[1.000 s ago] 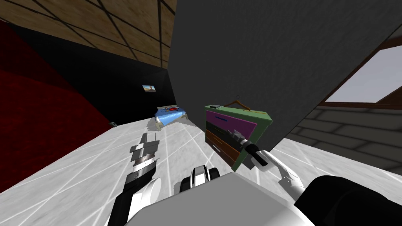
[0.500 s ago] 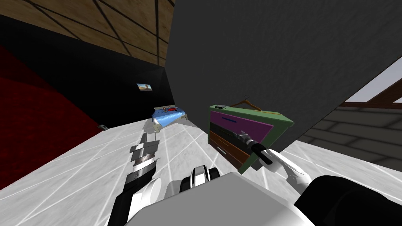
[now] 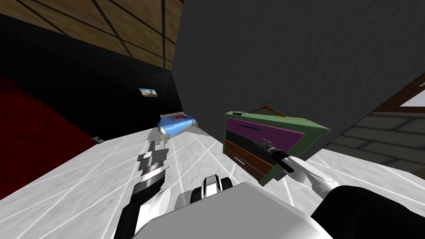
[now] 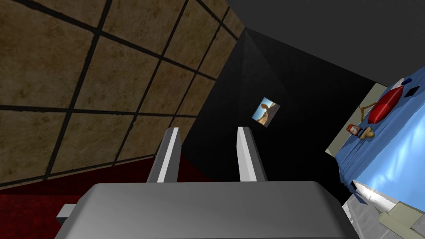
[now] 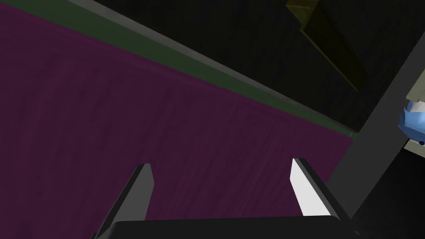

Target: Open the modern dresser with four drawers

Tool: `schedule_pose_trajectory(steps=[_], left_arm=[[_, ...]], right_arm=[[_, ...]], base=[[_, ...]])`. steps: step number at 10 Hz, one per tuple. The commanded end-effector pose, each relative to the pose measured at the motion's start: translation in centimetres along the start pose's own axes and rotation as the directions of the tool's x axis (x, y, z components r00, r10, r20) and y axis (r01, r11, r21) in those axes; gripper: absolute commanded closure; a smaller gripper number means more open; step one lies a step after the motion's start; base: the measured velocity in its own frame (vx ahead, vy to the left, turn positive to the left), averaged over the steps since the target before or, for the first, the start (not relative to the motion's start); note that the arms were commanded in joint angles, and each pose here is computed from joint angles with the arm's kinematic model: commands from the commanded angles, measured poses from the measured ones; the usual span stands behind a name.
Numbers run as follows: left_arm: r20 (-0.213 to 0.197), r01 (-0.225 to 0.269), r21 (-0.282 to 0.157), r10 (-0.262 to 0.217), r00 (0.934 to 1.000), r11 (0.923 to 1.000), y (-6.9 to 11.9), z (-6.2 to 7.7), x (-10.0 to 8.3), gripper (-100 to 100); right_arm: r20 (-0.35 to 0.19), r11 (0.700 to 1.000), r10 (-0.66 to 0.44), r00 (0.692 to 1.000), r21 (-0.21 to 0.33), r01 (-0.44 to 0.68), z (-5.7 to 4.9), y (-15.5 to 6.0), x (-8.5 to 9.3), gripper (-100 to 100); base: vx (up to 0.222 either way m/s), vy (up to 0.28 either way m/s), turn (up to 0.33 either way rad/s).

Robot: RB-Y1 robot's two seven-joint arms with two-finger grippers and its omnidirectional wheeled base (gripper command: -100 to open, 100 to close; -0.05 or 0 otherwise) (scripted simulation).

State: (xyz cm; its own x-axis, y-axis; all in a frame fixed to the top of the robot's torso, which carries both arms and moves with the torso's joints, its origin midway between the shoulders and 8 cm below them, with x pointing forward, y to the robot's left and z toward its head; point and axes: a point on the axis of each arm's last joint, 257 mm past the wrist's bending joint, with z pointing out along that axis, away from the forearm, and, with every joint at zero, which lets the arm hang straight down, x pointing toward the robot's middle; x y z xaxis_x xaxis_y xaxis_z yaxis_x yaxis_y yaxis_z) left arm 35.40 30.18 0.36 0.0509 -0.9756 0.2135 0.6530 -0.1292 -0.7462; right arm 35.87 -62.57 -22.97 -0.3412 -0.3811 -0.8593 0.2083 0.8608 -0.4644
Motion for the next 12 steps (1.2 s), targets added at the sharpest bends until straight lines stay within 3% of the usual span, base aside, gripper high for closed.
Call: schedule_pose_trajectory(steps=[1,2,4,5,7,8,10,11,12], left_arm=[[0.0,0.0,0.0,0.0,1.0,1.0,0.0,0.0,0.0,0],[0.0,0.0,0.0,0.0,1.0,1.0,0.0,0.0,0.0,0],[0.0,0.0,0.0,0.0,1.0,1.0,0.0,0.0,0.0,0],[0.0,0.0,0.0,0.0,1.0,1.0,0.0,0.0,0.0,0],[0.0,0.0,0.0,0.0,1.0,1.0,0.0,0.0,0.0,0],[0.0,0.0,0.0,0.0,1.0,1.0,0.0,0.0,0.0,0],[0.0,0.0,0.0,0.0,1.0,1.0,0.0,0.0,0.0,0],[0.0,0.0,0.0,0.0,1.0,1.0,0.0,0.0,0.0,0],[0.0,0.0,0.0,0.0,1.0,1.0,0.0,0.0,0.0,0]], right_arm=[[-0.066,0.987,-0.141,0.988,0.071,0.146,0.2,-4.2,1.5,-100],[-0.066,0.987,-0.141,0.988,0.071,0.146,0.2,-4.2,1.6,-100],[-0.144,0.946,-0.28,0.949,0.128,0.298,-0.1,-9.0,2.7,-100],[-0.144,0.946,-0.28,0.949,0.128,0.298,-0.1,-9.0,2.7,-100],[-0.214,0.886,-0.395,0.893,0.168,0.432,-0.5,-13.4,2.9,-100],[-0.214,0.886,-0.395,0.893,0.168,0.432,-0.5,-13.4,2.9,-100],[-0.283,0.816,-0.485,0.827,0.194,0.545,-1.0,-17.5,2.9,-100],[-0.283,0.816,-0.485,0.827,0.194,0.545,-1.0,-17.5,2.9,-100],[-0.311,0.78,-0.522,0.794,0.203,0.592,-1.3,-19.3,2.5,-100]], base=[[0.133,0.16,-0.033],[0.091,0.119,-0.047],[0.099,0.179,-0.074],[0.095,0.157,-0.07],[0.132,0.158,-0.073],[0.106,0.137,-0.04],[0.092,0.162,-0.06],[0.072,0.141,-0.035],[0.047,0.115,-0.036]])
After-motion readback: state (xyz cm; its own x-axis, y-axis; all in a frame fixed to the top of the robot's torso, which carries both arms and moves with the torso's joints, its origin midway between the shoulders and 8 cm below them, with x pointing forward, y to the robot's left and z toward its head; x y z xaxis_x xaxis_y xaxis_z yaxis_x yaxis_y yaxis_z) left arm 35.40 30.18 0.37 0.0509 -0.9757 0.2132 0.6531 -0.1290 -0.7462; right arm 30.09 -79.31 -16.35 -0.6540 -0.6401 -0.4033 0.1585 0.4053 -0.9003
